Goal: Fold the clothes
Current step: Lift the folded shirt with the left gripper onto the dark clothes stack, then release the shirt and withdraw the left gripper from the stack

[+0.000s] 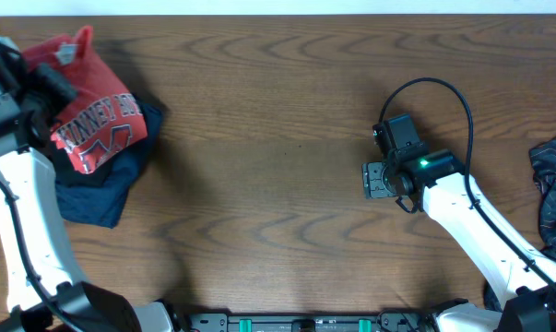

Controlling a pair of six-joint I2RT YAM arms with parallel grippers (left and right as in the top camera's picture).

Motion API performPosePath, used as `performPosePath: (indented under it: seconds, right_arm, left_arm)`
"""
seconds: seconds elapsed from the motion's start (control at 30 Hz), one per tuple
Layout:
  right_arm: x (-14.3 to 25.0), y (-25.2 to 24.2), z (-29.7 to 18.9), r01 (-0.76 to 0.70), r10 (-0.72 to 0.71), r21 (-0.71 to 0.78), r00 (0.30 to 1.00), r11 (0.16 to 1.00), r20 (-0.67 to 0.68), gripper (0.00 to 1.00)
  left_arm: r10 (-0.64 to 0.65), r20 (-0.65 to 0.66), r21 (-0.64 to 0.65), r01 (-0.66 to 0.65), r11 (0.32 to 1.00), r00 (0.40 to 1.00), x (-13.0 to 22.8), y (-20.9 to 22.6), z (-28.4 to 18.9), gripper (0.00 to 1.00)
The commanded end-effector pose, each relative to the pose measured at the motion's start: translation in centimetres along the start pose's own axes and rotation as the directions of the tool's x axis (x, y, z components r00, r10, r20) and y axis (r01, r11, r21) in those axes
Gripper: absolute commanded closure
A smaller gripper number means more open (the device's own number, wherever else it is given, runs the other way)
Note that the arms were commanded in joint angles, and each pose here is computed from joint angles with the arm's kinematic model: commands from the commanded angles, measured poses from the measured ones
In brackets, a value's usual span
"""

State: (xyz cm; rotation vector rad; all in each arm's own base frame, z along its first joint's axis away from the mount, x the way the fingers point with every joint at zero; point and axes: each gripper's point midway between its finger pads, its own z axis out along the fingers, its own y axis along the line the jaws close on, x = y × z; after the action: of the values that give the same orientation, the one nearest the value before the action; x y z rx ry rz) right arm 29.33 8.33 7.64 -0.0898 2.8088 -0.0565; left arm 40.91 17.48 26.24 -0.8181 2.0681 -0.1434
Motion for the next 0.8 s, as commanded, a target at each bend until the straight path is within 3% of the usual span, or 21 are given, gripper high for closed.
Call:
performPosePath:
  seconds: [0.0, 0.17, 0.37, 0.4, 0.43, 0.5, 0.77]
  right_arm:
    - [-0.5, -0.7, -0.4, -0.029, 0.028, 0.018, 0.999, 0.999, 0.023, 0.28]
    - [-0.4, -0.7, -0.4, -0.040, 0.040, 0.019, 0.999, 0.999, 0.017, 0.28]
    - [0.0, -0.8, -0.4, -0.040, 0.040, 0.024, 0.999, 0.999, 0.001, 0.29]
    - [0.0, -0.8, -0.4, -0.040, 0.040, 0.024, 0.999, 0.999, 0.000, 0.28]
    - [0.1, -0.8, -0.4, -0.039, 0.039, 0.024, 0.999, 0.999, -0.001, 0.29]
    - [0.1, -0.8, -0.4, -0.039, 0.040, 0.024, 0.999, 0.999, -0.001, 0.29]
    - [0.1, -0.8, -0.4, -0.039, 0.039, 0.026, 0.999, 0.999, -0.001, 0.28]
  left_arm:
    - [-0.065, 0.025, -0.079, 0.067, 0.995, 0.998, -0.8, 2.7, 1.3, 0.94]
    - [-0.131, -0.009, -0.173, 0.128, 0.977, 0.991, 0.3, 6.1, 4.0, 0.94]
    - [-0.221, 0.046, -0.275, 0.225, 0.935, 0.974, -0.1, 10.2, 5.8, 0.91]
    - [-0.223, 0.052, -0.276, 0.229, 0.934, 0.973, -0.2, 10.5, 5.9, 0.83]
    - [-0.226, 0.059, -0.278, 0.233, 0.932, 0.972, -0.4, 10.8, 6.1, 0.51]
    - [-0.229, 0.068, -0.277, 0.239, 0.931, 0.971, -0.6, 11.2, 6.3, 0.02]
    - [-0.318, 0.113, -0.285, 0.337, 0.897, 0.941, -1.3, 13.0, 5.5, 0.02]
